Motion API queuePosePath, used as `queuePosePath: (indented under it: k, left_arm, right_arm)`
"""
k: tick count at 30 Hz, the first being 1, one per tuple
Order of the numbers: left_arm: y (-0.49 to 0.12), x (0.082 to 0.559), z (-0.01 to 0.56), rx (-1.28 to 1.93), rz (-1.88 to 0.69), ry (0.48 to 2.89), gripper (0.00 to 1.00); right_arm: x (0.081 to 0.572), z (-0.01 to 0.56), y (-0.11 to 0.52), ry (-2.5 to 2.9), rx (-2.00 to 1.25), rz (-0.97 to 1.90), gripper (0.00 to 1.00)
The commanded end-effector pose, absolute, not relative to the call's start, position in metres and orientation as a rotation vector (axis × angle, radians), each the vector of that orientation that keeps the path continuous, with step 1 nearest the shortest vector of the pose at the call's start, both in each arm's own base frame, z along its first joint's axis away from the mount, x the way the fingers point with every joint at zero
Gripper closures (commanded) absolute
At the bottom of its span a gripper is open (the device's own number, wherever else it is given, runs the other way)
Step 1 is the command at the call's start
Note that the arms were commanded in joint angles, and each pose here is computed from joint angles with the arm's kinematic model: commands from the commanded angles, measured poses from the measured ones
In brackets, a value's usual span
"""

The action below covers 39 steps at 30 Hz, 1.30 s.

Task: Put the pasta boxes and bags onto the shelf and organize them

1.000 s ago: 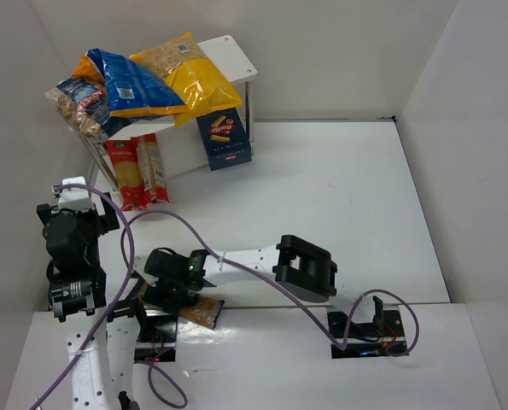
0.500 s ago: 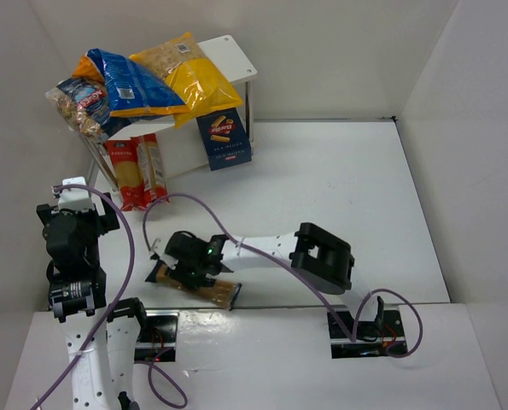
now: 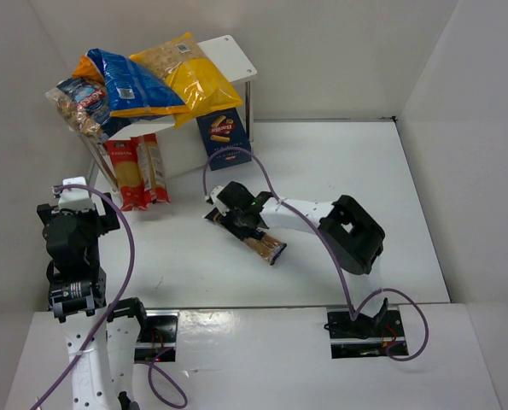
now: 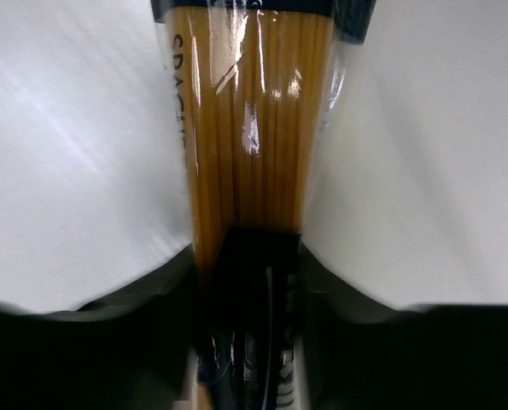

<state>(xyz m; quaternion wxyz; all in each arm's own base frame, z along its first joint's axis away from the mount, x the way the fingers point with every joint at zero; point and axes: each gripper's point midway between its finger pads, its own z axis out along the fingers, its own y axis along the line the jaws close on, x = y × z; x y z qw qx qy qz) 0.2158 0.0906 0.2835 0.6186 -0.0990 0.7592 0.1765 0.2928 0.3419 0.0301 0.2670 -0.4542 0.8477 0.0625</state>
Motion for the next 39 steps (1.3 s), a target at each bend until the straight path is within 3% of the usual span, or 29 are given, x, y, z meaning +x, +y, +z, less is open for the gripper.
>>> queuePosePath:
  k: [1,3,17,29,30,31,32,33,39]
  left_arm:
    - [0.089,0.218,0.294,-0.218,0.402,1.701,0.00]
    - [0.088,0.218,0.294,-0.211,0.394,1.702,0.00]
    - [0.084,0.218,0.296,-0.188,0.387,1.695,0.00]
    - [0.084,0.218,0.296,-0.188,0.387,1.695,0.00]
    - [0.084,0.218,0.296,-0.188,0.387,1.695,0.00]
    - [0.084,0.218,0.296,-0.188,0.387,1.695,0.00]
    - [0.084,0.218,0.296,-0.188,0.387,1.695,0.00]
    - [0.084,0.218,0.296,-0.188,0.387,1.695,0.00]
    - [0.084,0.218,0.296,-0.188,0.387,1.695,0.00]
  right_arm:
    - [0.314,0.048,0.322,2.220,-1.209,0.043,0.28]
    - [0.317,0.054,0.322,2.204,-1.191,0.038,0.00]
    - [0.267,0.015,0.267,2.419,-1.285,0.156,0.00]
    - [0.251,-0.016,0.276,2.509,-1.378,0.298,0.00]
    - [0.249,-0.016,0.274,2.510,-1.393,0.293,0.04]
    - [0.245,-0.021,0.272,2.525,-1.421,0.300,0.14]
    - [0.242,-0.025,0.269,2.551,-1.422,0.315,0.37]
    - [0.241,-0.023,0.267,2.555,-1.440,0.309,0.99]
    - [0.251,0.014,0.283,2.454,-1.397,0.347,1.00]
